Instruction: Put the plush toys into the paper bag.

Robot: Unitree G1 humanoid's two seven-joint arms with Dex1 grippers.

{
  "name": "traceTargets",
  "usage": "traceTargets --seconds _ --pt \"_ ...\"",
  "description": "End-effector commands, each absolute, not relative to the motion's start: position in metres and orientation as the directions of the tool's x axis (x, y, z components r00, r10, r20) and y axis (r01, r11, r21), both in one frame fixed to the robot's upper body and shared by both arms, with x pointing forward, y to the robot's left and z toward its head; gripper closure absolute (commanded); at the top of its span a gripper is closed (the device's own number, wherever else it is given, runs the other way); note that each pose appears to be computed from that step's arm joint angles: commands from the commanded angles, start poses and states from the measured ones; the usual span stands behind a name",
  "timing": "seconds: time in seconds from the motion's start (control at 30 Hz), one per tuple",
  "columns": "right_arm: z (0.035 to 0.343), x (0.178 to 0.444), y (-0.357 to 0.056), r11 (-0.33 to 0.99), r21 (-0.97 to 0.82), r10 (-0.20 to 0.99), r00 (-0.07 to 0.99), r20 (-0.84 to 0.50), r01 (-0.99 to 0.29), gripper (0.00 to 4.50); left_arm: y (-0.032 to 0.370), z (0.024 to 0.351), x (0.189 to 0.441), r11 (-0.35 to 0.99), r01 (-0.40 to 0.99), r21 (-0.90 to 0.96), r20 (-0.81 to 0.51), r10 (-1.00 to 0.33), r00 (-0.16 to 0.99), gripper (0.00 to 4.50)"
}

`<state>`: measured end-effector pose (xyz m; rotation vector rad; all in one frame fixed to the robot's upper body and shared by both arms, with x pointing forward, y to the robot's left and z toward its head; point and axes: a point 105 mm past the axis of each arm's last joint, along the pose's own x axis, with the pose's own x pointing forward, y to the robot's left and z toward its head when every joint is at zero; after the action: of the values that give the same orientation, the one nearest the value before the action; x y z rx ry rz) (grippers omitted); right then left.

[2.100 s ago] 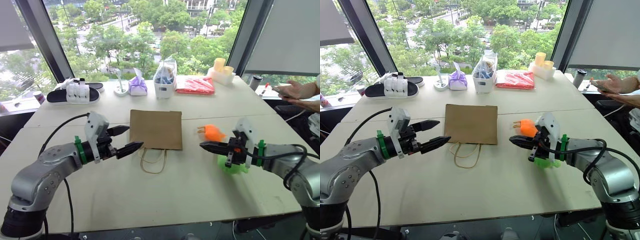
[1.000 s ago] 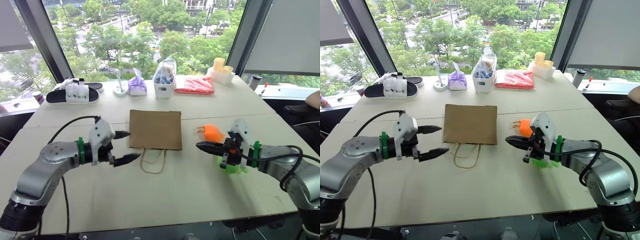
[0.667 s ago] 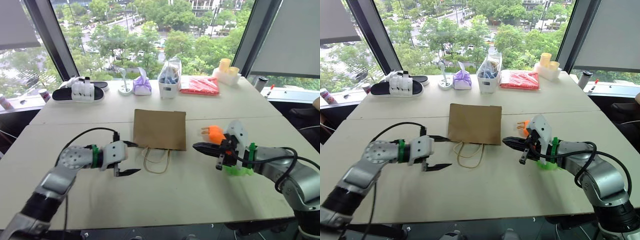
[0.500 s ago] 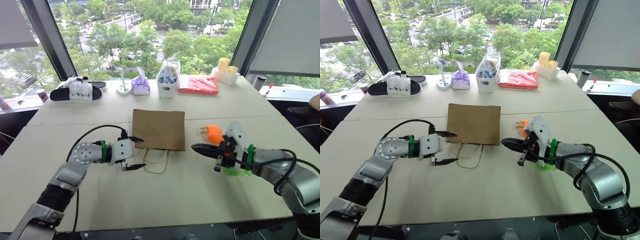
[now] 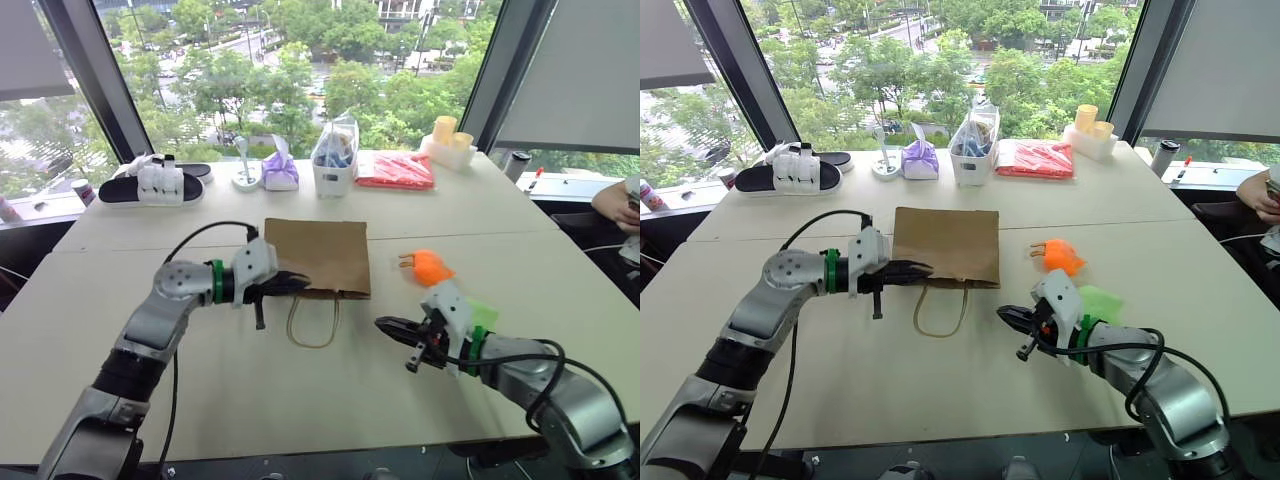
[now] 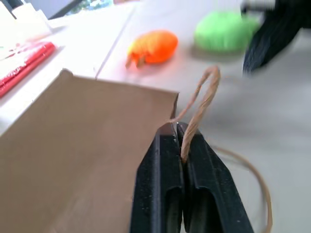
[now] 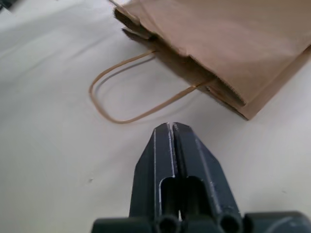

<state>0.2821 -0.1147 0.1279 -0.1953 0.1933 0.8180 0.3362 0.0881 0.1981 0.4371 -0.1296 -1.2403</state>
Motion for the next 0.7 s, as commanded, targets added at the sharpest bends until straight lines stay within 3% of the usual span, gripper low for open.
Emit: traceTargets --seconds 0.03,0.2,0.37,0.53,0.7 --pt "0.134 0.298 -0.096 0.713 -0.136 0.666 0.725 -0.175 -0.688 4.50 0.078 0.229 0.331 0.265 0.895 0.358 -0.054 -0.951 0.303 4.46" --pt "0.133 0.340 -0.057 0.785 -0.112 0.602 0.793 -0.093 -0.609 4.50 0.065 0.240 0.322 0.254 0.926 0.281 -0.018 -0.963 0.270 4.46" --pt "0.118 0.377 -0.039 0.848 -0.113 0.509 0.855 -0.095 -0.518 4.50 0.061 0.262 0.317 0.289 0.938 0.194 0.085 -0.957 0.277 4.46" --pt "0.096 0.384 -0.021 0.831 -0.101 0.534 0.835 -0.133 -0.547 4.50 0.074 0.331 0.334 0.428 0.895 0.127 0.311 -0.874 0.374 4.46" --pt "0.086 0.382 -0.023 0.817 -0.121 0.545 0.823 -0.158 -0.564 4.50 0.086 0.377 0.335 0.475 0.873 0.110 0.436 -0.812 0.387 4.46"
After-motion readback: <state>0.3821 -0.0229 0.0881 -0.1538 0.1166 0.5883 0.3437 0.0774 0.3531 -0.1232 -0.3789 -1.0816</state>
